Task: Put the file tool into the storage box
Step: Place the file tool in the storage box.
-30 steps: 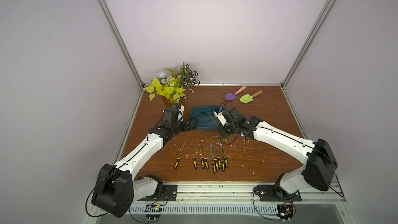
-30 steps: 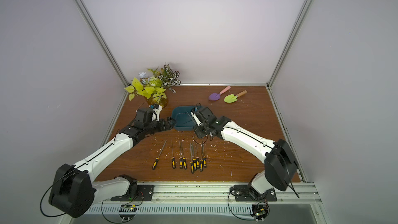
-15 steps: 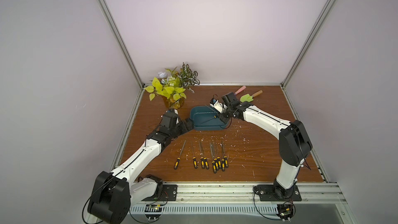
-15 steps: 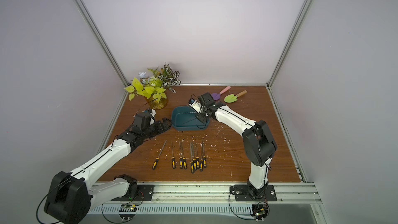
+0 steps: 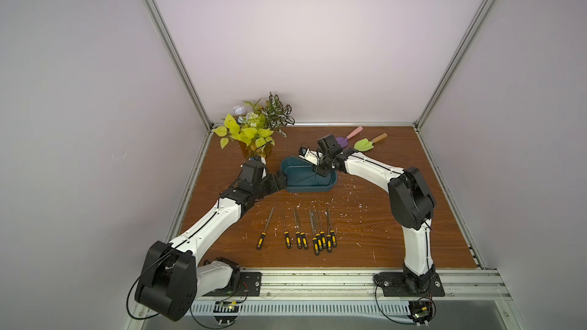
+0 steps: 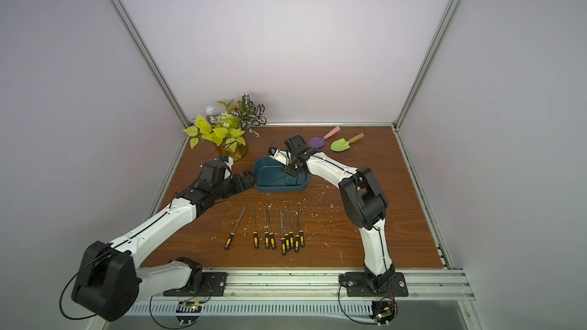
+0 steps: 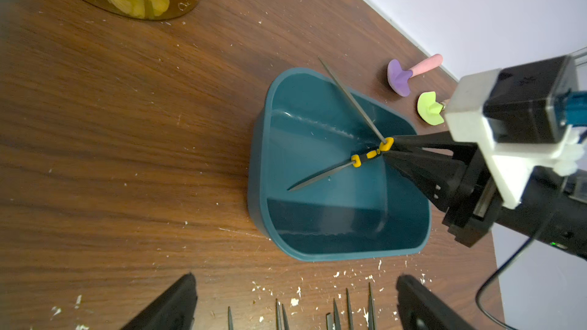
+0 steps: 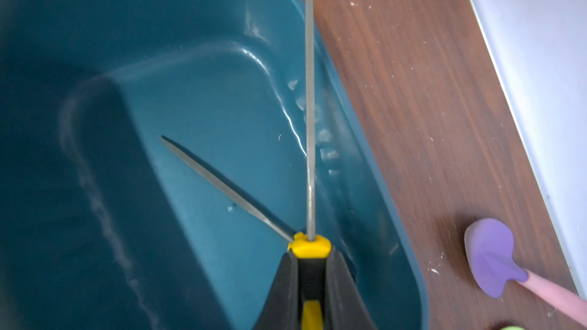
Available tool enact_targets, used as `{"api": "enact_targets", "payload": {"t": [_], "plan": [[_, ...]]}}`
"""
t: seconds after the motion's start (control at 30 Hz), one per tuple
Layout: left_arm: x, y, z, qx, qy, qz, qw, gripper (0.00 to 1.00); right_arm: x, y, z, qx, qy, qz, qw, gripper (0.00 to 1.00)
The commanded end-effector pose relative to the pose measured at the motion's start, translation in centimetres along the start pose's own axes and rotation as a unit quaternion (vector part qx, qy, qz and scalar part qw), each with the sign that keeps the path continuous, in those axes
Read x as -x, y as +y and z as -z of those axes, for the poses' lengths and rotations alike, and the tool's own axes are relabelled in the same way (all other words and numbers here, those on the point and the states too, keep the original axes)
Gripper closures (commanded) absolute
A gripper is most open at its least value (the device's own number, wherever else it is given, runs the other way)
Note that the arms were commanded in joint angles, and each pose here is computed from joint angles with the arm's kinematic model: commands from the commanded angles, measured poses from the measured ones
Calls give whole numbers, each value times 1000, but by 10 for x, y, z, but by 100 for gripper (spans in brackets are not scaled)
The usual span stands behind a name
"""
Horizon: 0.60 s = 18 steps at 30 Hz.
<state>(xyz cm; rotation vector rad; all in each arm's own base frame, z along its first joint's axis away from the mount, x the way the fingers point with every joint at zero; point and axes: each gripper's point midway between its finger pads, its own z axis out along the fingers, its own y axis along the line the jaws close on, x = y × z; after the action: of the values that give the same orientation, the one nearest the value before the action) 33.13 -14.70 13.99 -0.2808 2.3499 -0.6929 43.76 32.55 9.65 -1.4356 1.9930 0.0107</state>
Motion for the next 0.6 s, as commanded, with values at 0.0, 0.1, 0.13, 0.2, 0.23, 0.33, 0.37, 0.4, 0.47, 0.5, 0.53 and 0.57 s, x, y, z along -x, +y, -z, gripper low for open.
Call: {"api": "enact_targets", "payload": {"t": [0.0, 0.1, 0.13, 0.2, 0.23, 0.33, 0.37, 0.4, 0.47, 0.5, 0.53, 0.57], "plan": [[6, -12, -2, -16, -5, -30, 999, 1, 14, -7, 3, -15, -17, 40, 999, 97], [7, -10, -1, -15, -11, -34, 999, 0, 9, -4, -4, -16, -13, 51, 998, 96], [7, -10, 0, -15, -13, -33, 999, 1, 7, -4, -7, -18, -10, 54, 998, 95], [7, -10, 2, -16, -16, -32, 999, 0, 3, -6, -15, -27, -2, 57, 998, 93], [7, -10, 4, -18, -18, -31, 999, 1, 1, -7, -19, -32, 5, 57, 998, 91], [5, -11, 6, -23, -20, -29, 999, 0, -1, -13, -24, -48, 14, 55, 997, 82], [5, -11, 7, -24, -22, -29, 999, 0, -2, -14, -26, -52, 14, 55, 997, 76], [4, -10, 7, -25, -21, -28, 999, 1, -2, -16, -26, -57, 14, 55, 997, 70], [3, -9, 7, -24, -20, -28, 999, 1, -3, -15, -28, -59, 15, 54, 997, 65], [1, -8, 7, -23, -19, -27, 999, 1, -3, -17, -29, -62, 16, 50, 997, 62], [0, -8, 7, -23, -18, -27, 999, 1, -2, -18, -28, -65, 15, 45, 997, 59], [-1, -6, 6, -21, -16, -27, 999, 1, -2, -18, -28, -67, 14, 41, 997, 58]]}}
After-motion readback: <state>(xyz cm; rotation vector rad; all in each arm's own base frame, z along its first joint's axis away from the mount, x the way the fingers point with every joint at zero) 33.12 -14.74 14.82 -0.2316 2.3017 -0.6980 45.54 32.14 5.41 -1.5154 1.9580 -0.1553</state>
